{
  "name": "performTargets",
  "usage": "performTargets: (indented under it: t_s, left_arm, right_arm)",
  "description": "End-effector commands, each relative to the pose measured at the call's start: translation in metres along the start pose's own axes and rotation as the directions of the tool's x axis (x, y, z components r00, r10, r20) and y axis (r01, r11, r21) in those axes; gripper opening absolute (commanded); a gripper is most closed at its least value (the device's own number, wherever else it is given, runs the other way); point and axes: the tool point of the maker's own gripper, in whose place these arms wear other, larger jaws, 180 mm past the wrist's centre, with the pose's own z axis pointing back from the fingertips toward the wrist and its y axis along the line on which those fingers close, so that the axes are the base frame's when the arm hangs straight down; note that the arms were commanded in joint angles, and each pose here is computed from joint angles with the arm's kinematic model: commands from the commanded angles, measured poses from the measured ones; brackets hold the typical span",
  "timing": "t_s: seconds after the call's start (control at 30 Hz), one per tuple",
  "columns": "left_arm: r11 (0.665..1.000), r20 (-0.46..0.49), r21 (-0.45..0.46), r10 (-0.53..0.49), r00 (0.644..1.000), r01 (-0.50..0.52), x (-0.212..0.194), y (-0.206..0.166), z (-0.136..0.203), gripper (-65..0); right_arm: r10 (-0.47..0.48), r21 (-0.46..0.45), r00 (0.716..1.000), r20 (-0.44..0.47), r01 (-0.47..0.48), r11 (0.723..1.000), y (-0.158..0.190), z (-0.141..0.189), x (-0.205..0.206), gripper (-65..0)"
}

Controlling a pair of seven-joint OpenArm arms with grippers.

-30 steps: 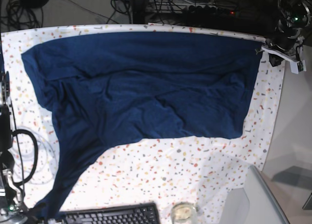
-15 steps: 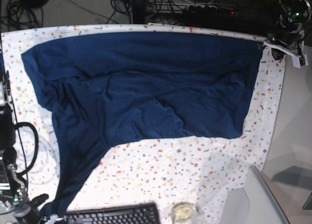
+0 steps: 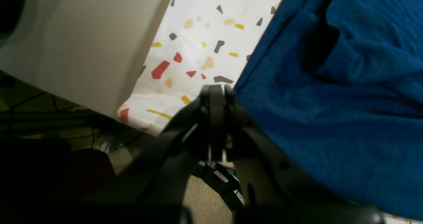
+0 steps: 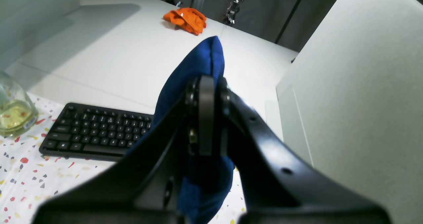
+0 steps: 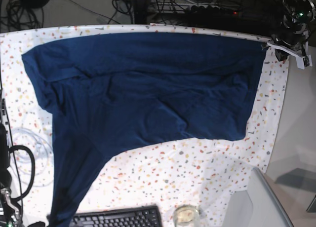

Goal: Layout the t-shirt on the table in an organized manner, then fold the t-shirt properly
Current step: 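Release the corner and reach the right gripper onto the shirt body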

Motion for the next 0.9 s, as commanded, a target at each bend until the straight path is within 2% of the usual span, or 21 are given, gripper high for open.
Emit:
performTargets:
  t_s: [0.0, 0.53, 0.8, 0.87]
  left_arm:
    - [1.000, 0.040, 0.005, -0.012, 0.999, 0.012, 0.012, 0.003, 0.004, -65.0]
    - [1.000, 0.039, 0.004, -0.012, 0.999, 0.011, 0.012, 0.003, 0.003, -65.0]
    - [1.000, 0.038, 0.003, -0.011, 0.999, 0.011, 0.011, 0.002, 0.003, -65.0]
    - [1.000, 0.036, 0.000, -0.005, 0.999, 0.005, 0.010, 0.001, 0.003, -65.0]
  right_arm:
    - [0.005, -0.023, 0.996, 0.091, -0.003, 1.000, -0.012, -0.003, 0.038, -64.8]
    - [-0.028, 0.032, 0.999, -0.026, 0.029, 0.999, 0.026, 0.009, -0.034, -64.8]
    - [-0.043, 0.056, 0.998, -0.048, 0.045, 0.997, 0.044, 0.011, -0.047, -64.8]
    - [-0.038, 0.061, 0.994, -0.098, 0.044, 0.997, 0.047, 0.013, -0.054, -64.8]
